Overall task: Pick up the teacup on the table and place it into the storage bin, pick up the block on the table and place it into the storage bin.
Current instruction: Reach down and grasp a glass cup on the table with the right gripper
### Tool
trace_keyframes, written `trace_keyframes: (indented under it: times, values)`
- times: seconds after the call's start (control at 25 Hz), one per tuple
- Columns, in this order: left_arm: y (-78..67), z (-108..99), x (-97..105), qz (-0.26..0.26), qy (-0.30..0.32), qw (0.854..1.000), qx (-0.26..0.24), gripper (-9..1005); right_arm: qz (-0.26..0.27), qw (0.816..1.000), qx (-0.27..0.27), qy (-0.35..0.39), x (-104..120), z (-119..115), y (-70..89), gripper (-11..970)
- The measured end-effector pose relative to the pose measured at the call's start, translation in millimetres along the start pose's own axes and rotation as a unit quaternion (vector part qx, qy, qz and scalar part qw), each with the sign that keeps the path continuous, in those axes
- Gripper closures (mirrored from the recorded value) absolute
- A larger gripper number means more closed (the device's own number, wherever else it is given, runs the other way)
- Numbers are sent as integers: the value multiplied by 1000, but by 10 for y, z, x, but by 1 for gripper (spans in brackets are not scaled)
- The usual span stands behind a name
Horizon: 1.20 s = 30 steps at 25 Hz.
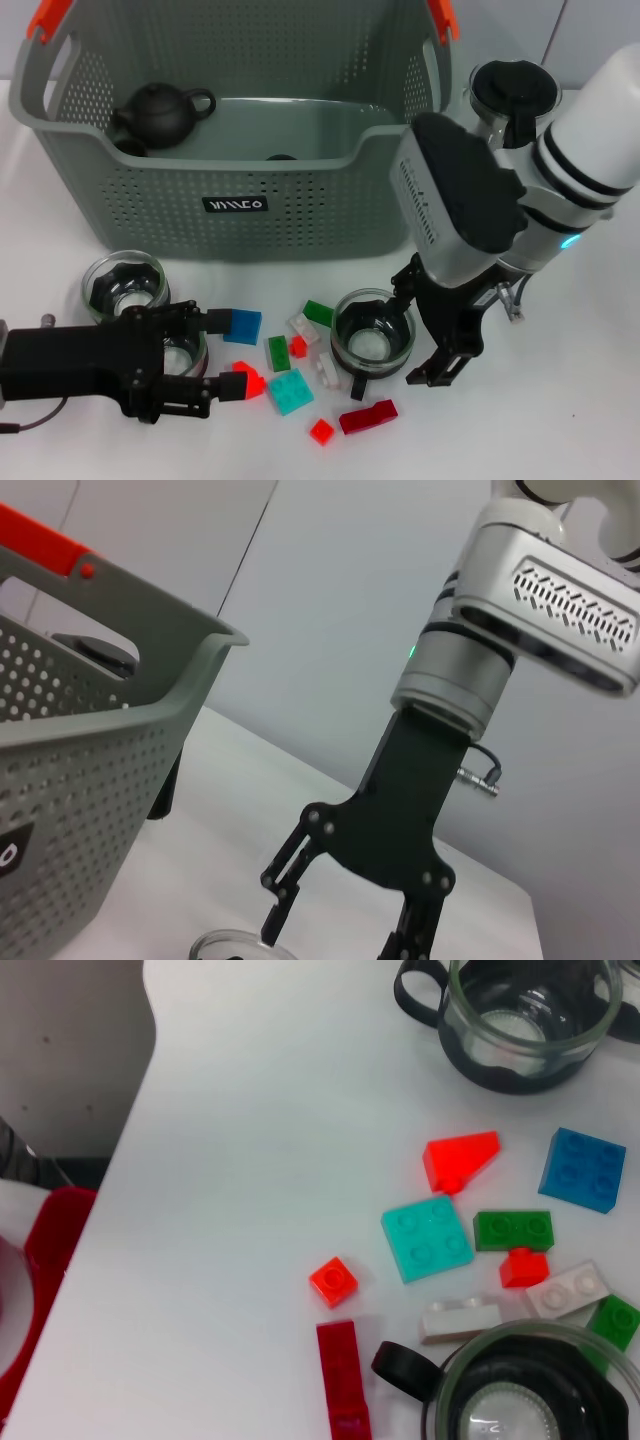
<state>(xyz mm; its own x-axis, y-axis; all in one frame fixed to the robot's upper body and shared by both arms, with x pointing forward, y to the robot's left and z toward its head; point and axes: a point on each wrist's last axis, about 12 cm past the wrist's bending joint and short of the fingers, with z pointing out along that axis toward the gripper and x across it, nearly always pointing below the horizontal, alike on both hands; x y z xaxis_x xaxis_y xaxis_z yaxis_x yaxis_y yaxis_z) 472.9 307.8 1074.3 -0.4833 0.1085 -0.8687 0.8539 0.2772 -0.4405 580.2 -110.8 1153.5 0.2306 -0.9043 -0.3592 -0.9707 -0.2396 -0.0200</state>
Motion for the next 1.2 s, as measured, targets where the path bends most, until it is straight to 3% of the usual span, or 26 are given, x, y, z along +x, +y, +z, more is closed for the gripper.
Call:
trace_keyframes:
  times: [0.72, 1.2]
  values:
    - [-22, -30, 53, -2, -14, 1000, -11, 45, -62, 997, 7, 36, -208, 159, -5, 109]
    - [-17, -31, 52, -1, -15, 1000, -14, 45, -81, 995, 12, 62, -234, 312, 7, 108]
